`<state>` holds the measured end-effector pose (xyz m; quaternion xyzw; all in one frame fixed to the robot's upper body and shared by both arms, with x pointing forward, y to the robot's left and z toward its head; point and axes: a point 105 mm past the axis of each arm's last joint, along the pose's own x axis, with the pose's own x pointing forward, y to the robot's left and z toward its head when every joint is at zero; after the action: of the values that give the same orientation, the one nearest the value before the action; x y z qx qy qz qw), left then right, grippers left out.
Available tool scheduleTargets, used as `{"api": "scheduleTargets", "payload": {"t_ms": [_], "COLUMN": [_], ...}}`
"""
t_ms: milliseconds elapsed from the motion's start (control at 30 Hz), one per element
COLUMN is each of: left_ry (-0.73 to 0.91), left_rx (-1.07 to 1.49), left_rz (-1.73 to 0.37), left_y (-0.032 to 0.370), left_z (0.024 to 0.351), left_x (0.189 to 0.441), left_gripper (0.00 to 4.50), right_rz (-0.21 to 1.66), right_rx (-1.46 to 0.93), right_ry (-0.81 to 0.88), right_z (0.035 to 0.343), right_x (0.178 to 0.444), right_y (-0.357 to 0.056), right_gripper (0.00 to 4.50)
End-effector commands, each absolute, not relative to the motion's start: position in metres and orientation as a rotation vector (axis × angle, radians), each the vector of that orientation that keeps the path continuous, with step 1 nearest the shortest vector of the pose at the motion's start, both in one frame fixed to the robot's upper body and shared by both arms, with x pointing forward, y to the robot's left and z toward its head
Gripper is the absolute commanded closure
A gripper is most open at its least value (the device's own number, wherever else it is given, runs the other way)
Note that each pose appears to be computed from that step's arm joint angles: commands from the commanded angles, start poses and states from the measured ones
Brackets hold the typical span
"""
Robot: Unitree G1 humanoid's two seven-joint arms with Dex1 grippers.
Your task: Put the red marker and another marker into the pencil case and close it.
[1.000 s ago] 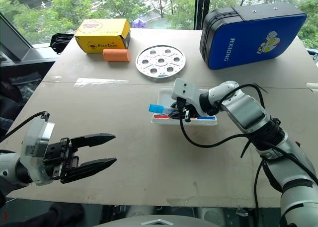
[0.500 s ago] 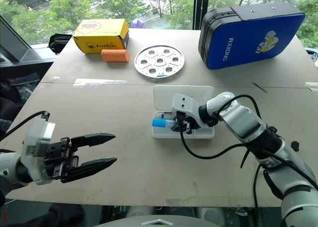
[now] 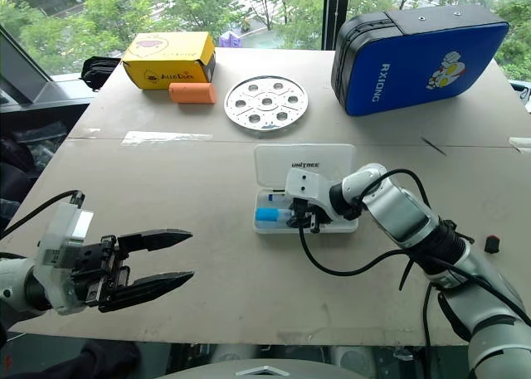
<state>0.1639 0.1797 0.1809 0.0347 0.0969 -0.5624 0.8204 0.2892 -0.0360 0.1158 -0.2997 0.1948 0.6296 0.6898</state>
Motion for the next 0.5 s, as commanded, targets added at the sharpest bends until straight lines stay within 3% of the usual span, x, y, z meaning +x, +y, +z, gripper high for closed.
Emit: {"api": "scheduleTargets", "payload": {"t_ms": [33, 200, 233, 267, 367, 433, 500], "left_ry": [0.189, 0.189, 0.19, 0.19, 0.191, 0.19, 0.189], "left_rx": [0.11, 0.115, 0.116, 0.116, 0.117, 0.118, 0.118], "left_rz": [-1.203, -1.21, -1.21, -1.211, -1.217, -1.219, -1.222], "left_y": [0.182, 0.182, 0.183, 0.183, 0.184, 0.185, 0.187], "left_z": [0.185, 0.183, 0.182, 0.182, 0.179, 0.178, 0.176], "left_x": [0.165, 0.166, 0.167, 0.167, 0.165, 0.165, 0.164], "left_gripper": [1.17, 1.17, 1.17, 1.17, 1.17, 1.17, 1.17], "right_rz": [1.462, 1.478, 1.479, 1.481, 1.509, 1.524, 1.534], "right_rx": [-0.686, -0.7, -0.701, -0.701, -0.694, -0.698, -0.708], "right_ry": [0.388, 0.387, 0.382, 0.376, 0.356, 0.354, 0.347], "right_z": [0.124, 0.124, 0.126, 0.128, 0.137, 0.139, 0.14], "right_x": [0.278, 0.275, 0.276, 0.275, 0.271, 0.269, 0.268], "right_y": [-0.03, -0.033, -0.034, -0.034, -0.036, -0.037, -0.038], "right_gripper": [3.84, 3.84, 2.83, 2.54, 1.06, 0.33, 0.14]}}
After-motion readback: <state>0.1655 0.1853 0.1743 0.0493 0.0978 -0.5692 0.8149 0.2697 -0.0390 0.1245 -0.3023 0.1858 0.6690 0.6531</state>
